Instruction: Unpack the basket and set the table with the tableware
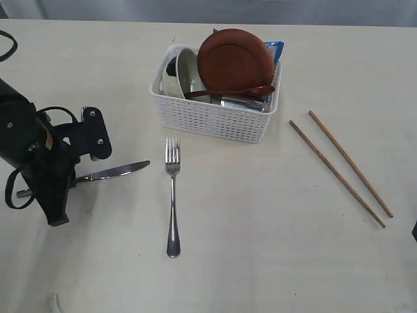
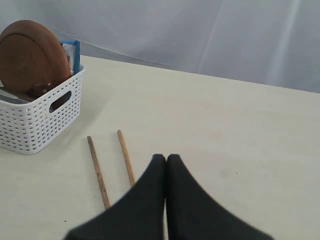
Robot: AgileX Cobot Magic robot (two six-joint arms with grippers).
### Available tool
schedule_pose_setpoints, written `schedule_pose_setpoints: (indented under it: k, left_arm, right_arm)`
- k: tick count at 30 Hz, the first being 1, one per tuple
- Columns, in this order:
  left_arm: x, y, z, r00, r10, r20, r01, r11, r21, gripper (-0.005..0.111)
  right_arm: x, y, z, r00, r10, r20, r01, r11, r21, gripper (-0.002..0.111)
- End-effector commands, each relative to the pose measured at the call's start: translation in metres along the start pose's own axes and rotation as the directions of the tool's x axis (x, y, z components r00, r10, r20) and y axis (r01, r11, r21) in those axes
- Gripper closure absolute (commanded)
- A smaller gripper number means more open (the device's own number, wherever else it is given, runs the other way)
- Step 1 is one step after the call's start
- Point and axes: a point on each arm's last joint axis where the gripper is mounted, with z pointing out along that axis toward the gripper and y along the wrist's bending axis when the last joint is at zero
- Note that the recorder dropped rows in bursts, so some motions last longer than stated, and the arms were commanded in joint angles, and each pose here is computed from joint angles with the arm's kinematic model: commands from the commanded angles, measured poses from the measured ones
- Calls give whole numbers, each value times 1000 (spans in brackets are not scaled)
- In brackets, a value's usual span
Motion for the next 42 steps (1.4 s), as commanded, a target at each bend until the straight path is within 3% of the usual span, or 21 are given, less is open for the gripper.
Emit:
schedule_pose_setpoints:
  k: [1, 3, 8, 10, 13, 18, 19, 22, 26, 28, 30, 33, 38, 42]
  left_arm:
    - [4, -8, 3, 985, -166, -50, 169, 984, 63, 107]
    - [5, -9, 3, 972, -226, -65, 230, 971, 68, 107]
    - [4, -10, 0, 961, -256, -107, 266, 959, 98, 106]
    - [-2, -5, -8, 954, -283, -96, 292, 951, 103, 99]
    - [-11, 7, -27, 959, -278, -58, 282, 956, 83, 73]
    - [-15, 24, -47, 989, -147, -12, 146, 989, -31, 7]
    - [-14, 26, -48, 994, -110, -26, 108, 992, -58, 2]
    - [-10, 28, -48, 996, -55, -70, 49, 995, -85, 3]
    - [-4, 23, -43, 981, -137, -135, 139, 990, 4, 3]
    - [-3, 26, -40, 967, -192, -167, 211, 972, 104, 3]
    - [-5, 30, -41, 958, -233, -165, 270, 928, 257, 3]
    - [-8, 46, -48, 971, -221, -90, 238, 875, 421, 3]
    - [-5, 65, -50, 994, -105, 34, 86, 926, 368, 2]
    - [-7, 67, -47, 989, -137, 53, 110, 930, 350, 2]
  right_arm:
    - [1, 0, 0, 1000, -5, 2, 5, 1000, 10, 109]
    - [1, 0, 0, 1000, -5, 2, 5, 1000, 10, 109]
    - [1, 0, 0, 1000, -5, 2, 5, 1000, 10, 109]
    - [1, 0, 0, 1000, -5, 2, 5, 1000, 10, 109]
    - [1, 0, 0, 1000, -5, 2, 5, 1000, 10, 109]
    - [1, 0, 0, 1000, -5, 2, 5, 1000, 10, 109]
    - [1, 0, 0, 1000, -5, 2, 5, 1000, 10, 109]
    - [1, 0, 0, 1000, -5, 2, 5, 1000, 10, 109]
    - [1, 0, 0, 1000, -5, 2, 5, 1000, 10, 109]
    - [1, 0, 0, 1000, -5, 2, 5, 1000, 10, 109]
    - [1, 0, 0, 1000, -5, 2, 5, 1000, 10, 109]
    - [1, 0, 0, 1000, -5, 2, 5, 1000, 10, 109]
    - [1, 0, 0, 1000, -5, 2, 5, 1000, 10, 109]
    - [1, 0, 0, 1000, -5, 2, 5, 1000, 10, 109]
